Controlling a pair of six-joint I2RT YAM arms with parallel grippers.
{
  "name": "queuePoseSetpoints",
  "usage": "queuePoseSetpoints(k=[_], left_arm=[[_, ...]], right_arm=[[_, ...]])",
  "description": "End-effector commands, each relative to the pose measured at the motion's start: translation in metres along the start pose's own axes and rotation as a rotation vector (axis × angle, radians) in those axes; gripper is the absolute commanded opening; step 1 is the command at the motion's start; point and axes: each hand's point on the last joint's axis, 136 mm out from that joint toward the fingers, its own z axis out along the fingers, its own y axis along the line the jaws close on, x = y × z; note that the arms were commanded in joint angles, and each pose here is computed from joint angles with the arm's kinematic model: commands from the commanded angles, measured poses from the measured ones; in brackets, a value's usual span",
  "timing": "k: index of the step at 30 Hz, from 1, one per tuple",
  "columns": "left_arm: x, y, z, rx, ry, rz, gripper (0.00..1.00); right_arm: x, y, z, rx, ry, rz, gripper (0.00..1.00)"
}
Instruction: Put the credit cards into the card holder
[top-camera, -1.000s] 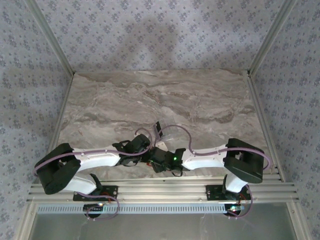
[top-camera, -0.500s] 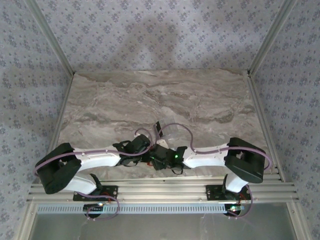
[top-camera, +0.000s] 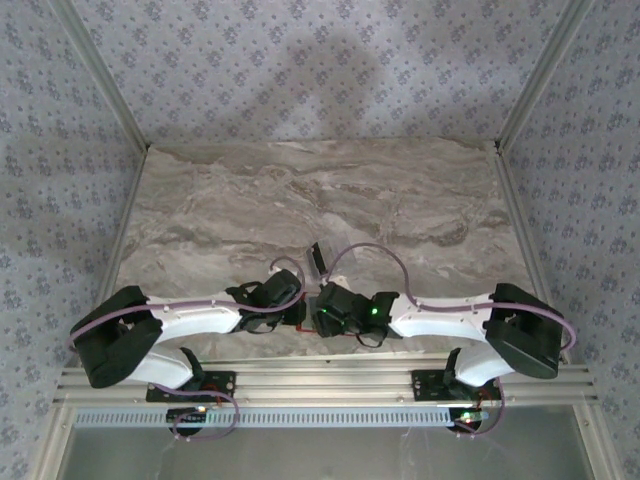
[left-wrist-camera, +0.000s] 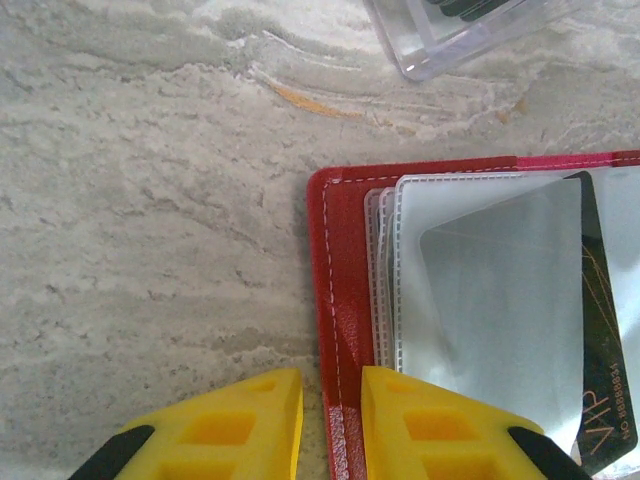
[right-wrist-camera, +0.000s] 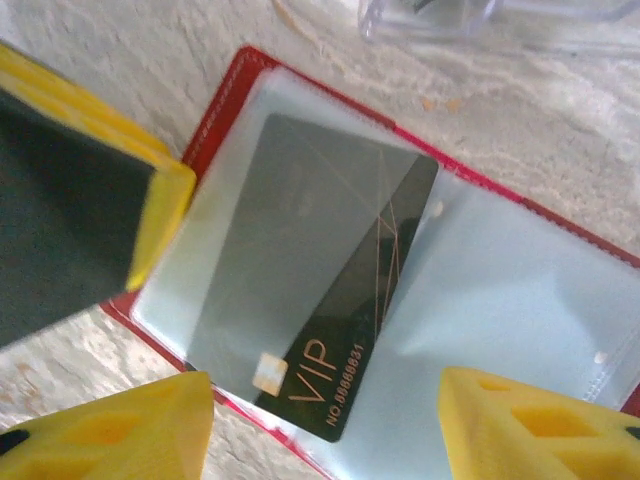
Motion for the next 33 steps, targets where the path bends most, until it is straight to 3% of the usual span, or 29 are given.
queuePoseSetpoints(k=[1,4,20,24,33], left_arm=[[0.015,0.004,0.004,-0.011,0.053,0.011,0.23],[0.015,0.004,0.004,-0.007,0.053,0.012,0.23],[0.017,0.004,0.008,-0.008,0.063,0.012,0.23],[0.018,0.005,0.009,-0.008,0.064,0.009,0.23],[0.017,0.004,0.008,-0.006,0.062,0.010,0.23]], right_arm=[[0.008,-0.002,0.001,-0.037,0.031,0.027,0.55],[0.007,-0.004,0.005,-0.074,0.034,0.044,0.48],[-0.003,-0.010,0.007,-0.233,0.028,0.153,0.37],[-0.010,-0.020,-0.002,-0.160,-0.026,0.139,0.36],[-0.017,-0.012,-0.005,-0.206,-0.032,0.123,0.40]])
